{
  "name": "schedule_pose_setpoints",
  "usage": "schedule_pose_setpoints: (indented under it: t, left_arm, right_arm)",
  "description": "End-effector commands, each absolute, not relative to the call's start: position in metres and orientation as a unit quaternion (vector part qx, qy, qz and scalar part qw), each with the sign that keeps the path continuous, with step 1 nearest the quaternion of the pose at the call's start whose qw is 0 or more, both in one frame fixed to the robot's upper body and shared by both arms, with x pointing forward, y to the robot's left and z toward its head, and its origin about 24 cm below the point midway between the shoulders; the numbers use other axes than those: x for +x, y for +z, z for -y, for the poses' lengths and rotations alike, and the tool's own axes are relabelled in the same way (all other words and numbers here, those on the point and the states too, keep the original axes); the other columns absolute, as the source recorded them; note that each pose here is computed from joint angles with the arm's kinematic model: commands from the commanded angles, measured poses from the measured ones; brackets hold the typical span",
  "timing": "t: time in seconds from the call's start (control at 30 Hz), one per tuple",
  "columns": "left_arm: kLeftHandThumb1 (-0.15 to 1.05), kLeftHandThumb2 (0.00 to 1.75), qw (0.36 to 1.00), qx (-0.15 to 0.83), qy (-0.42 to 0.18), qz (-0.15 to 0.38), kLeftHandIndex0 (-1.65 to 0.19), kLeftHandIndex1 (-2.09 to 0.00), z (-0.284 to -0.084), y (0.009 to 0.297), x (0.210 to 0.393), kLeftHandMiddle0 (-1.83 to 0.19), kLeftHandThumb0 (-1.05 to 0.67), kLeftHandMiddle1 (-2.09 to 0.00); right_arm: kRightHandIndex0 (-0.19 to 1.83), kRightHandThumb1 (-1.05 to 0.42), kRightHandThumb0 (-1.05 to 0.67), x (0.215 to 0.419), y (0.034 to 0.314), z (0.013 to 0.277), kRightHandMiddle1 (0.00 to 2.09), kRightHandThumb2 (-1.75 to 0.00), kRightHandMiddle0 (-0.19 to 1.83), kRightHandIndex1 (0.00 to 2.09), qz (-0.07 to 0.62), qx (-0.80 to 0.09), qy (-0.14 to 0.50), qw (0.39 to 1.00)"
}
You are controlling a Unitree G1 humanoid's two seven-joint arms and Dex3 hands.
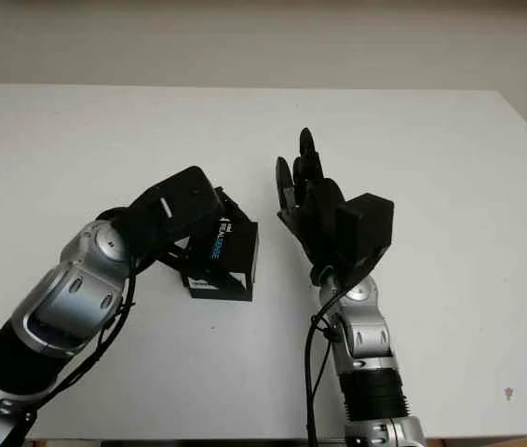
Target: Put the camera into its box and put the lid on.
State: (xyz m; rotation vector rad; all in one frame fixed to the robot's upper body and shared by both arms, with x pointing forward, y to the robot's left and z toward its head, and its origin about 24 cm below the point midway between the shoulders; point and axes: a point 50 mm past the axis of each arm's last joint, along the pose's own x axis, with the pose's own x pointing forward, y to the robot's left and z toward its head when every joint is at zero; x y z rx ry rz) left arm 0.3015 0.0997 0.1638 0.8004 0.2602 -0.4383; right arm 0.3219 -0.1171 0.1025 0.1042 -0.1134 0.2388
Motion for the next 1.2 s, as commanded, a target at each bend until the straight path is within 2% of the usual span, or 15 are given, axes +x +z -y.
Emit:
schedule_pose_setpoints:
  t: [0.0,0.23,0.47,0.57,0.6,0.67,0.7,0.73,0.77,0.8,0.9,1.17]
  left_arm:
    - [0.93,0.05,0.884,0.388,-0.228,-0.125,-0.31,-1.61,-0.094,0.157,0.297,-0.41,-0.14,-1.56]
    - [0.93,0.05,0.882,0.393,-0.23,-0.119,-0.33,-1.6,-0.093,0.153,0.296,-0.43,-0.15,-1.57]
    - [0.94,0.06,0.889,0.372,-0.226,-0.139,-0.28,-1.63,-0.092,0.154,0.293,-0.33,-0.15,-1.59]
    - [0.96,0.06,0.888,0.374,-0.225,-0.146,0.06,-1.5,-0.093,0.154,0.292,-0.07,-0.2,-1.7]
    - [0.97,0.06,0.884,0.38,-0.232,-0.145,0.14,-1.23,-0.093,0.154,0.291,0.08,-0.28,-1.4]
    - [0.99,0.06,0.863,0.404,-0.259,-0.159,0.18,-0.66,-0.093,0.152,0.291,0.16,-0.43,-0.97]
    - [1.01,0.08,0.849,0.419,-0.276,-0.168,0.19,-0.29,-0.094,0.151,0.291,0.18,-0.52,-0.49]
    - [1.03,0.08,0.835,0.433,-0.292,-0.176,0.19,-0.15,-0.094,0.151,0.29,0.19,-0.58,-0.25]
    - [1.04,0.09,0.821,0.447,-0.305,-0.182,0.19,-0.08,-0.095,0.15,0.29,0.19,-0.62,-0.13]
    - [1.04,0.11,0.812,0.456,-0.313,-0.188,0.19,-0.03,-0.095,0.15,0.289,0.19,-0.67,-0.05]
    - [1.05,0.16,0.785,0.488,-0.327,-0.198,0.19,0.0,-0.097,0.148,0.288,0.19,-0.75,-0.01]
    - [1.05,0.2,0.756,0.518,-0.34,-0.209,0.19,0.0,-0.099,0.144,0.288,0.19,-0.79,0.0]
  right_arm:
    - [-0.17,-1.05,-0.68,0.322,0.106,0.117,0.06,-0.59,-0.16,0.06,0.064,0.052,0.117,0.99]
    - [-0.17,-1.05,-0.69,0.322,0.105,0.117,0.06,-0.58,-0.16,0.06,0.061,0.053,0.116,0.99]
    - [-0.18,-1.05,-0.68,0.323,0.105,0.118,0.05,-0.58,-0.17,0.05,0.064,0.055,0.119,0.989]
    - [-0.17,-1.05,-0.68,0.322,0.105,0.118,0.06,-0.58,-0.16,0.06,0.064,0.052,0.116,0.99]
    - [-0.17,-1.05,-0.68,0.322,0.106,0.117,0.06,-0.58,-0.16,0.06,0.063,0.05,0.116,0.99]
    - [-0.17,-1.05,-0.68,0.322,0.106,0.117,0.06,-0.58,-0.16,0.05,0.065,0.051,0.119,0.989]
    - [-0.18,-1.05,-0.69,0.323,0.106,0.118,0.06,-0.58,-0.16,0.05,0.065,0.051,0.121,0.989]
    - [-0.18,-1.05,-0.69,0.323,0.106,0.118,0.06,-0.57,-0.16,0.05,0.064,0.051,0.122,0.989]
    - [-0.18,-1.05,-0.7,0.323,0.106,0.118,0.06,-0.57,-0.15,0.05,0.062,0.051,0.123,0.989]
    - [-0.18,-1.05,-0.7,0.323,0.106,0.118,0.06,-0.57,-0.15,0.05,0.062,0.049,0.124,0.989]
    - [-0.17,-1.05,-0.7,0.324,0.106,0.119,0.06,-0.57,-0.14,0.06,0.064,0.046,0.124,0.989]
    - [-0.17,-1.05,-0.7,0.324,0.106,0.119,0.06,-0.56,-0.15,0.06,0.062,0.052,0.123,0.989]
